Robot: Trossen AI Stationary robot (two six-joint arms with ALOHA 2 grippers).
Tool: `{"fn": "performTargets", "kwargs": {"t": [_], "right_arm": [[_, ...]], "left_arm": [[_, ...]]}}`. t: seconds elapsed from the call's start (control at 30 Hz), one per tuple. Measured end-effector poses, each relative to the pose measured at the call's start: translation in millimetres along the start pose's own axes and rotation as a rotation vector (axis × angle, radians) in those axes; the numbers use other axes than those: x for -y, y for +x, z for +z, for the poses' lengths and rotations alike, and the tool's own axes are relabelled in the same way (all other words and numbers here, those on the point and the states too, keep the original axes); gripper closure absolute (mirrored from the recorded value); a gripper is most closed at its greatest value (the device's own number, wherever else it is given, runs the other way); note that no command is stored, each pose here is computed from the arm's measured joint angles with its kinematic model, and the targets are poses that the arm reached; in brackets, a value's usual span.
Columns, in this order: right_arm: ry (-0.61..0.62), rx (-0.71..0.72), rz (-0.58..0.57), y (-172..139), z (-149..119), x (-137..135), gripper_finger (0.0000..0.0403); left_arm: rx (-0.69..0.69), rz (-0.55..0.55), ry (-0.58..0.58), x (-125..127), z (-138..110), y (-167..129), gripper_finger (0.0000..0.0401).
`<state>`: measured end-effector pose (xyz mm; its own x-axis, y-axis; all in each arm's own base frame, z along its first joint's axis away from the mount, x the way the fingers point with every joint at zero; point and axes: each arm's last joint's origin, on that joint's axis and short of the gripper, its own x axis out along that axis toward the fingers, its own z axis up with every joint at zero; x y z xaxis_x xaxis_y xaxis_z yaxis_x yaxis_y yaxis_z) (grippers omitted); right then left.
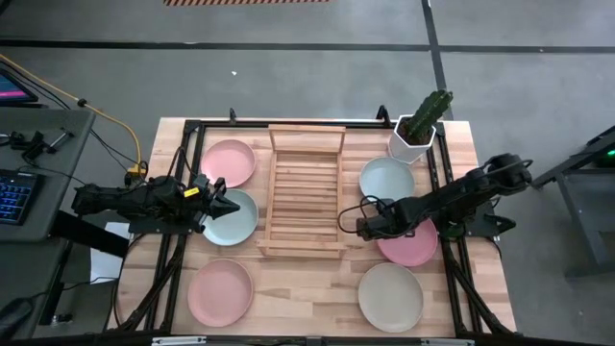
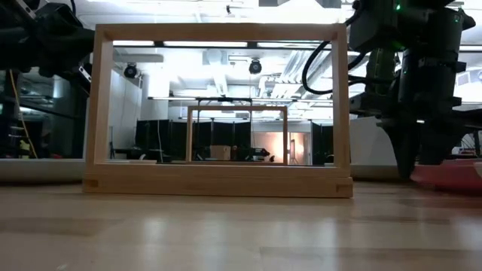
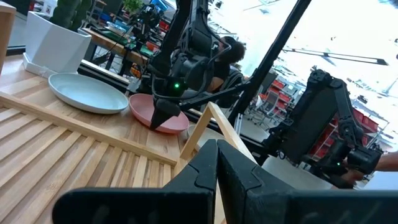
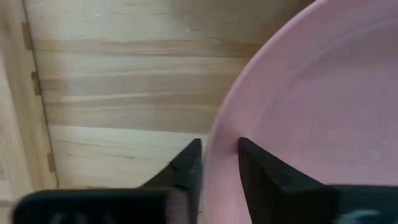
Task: Place and stack plates onto a shelf
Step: Put the pink plate on the shelf
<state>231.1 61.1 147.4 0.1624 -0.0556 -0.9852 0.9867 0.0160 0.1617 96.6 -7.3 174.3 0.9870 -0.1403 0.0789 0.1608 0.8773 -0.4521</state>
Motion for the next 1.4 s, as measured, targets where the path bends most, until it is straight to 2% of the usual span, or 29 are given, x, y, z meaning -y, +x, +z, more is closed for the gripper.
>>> {"fn": "performTargets", "kwargs": {"t": [0.07, 0.13, 0.33, 0.57, 0.77, 0.87, 1.0, 1.13, 1.23, 1.4], "right_arm": [[-0.019, -0.003, 0.008, -3, 0, -1, 0.0373], [-0.045, -0.002, 0.004, -6, 0, -2, 0.0392], [-0.139, 0.000, 0.004, -37, 0, -11, 0.0400], [-0.321, -0.026, 0.052, -98, 1, -26, 0.0403], [-0.508, -0.039, 0.224, -156, 3, -41, 0.0403], [-0.624, 0.024, 0.329, -182, 7, -51, 0.0403], [-0.861, 0.161, 0.464, -208, 17, -68, 0.0403], [-1.117, 0.305, 0.538, -212, 28, -92, 0.0403], [-1.339, 0.392, 0.555, -201, 36, -112, 0.0403], [-1.571, 0.427, 0.425, -162, 54, -138, 0.0403]], "left_arm": [[0.000, 0.000, 0.000, 0, 0, 0, 0.0401], [0.000, 0.000, 0.000, 0, 0, 0, 0.0401], [0.000, 0.000, 0.000, 0, 0, 0, 0.0401], [-0.001, 0.000, 0.000, 0, 0, 0, 0.0401], [0.000, 0.000, 0.000, 0, 0, 0, 0.0401], [0.000, 0.000, 0.000, 0, 0, 0, 0.0401], [0.000, 0.000, 0.000, 0, 0, 0, 0.0401], [0.000, 0.000, 0.000, 0, 0, 0, 0.0401], [0.000, 0.000, 0.000, 0, 0, 0, 0.0401], [0.000, 0.000, 0.000, 0, 0, 0, 0.0401]]}}
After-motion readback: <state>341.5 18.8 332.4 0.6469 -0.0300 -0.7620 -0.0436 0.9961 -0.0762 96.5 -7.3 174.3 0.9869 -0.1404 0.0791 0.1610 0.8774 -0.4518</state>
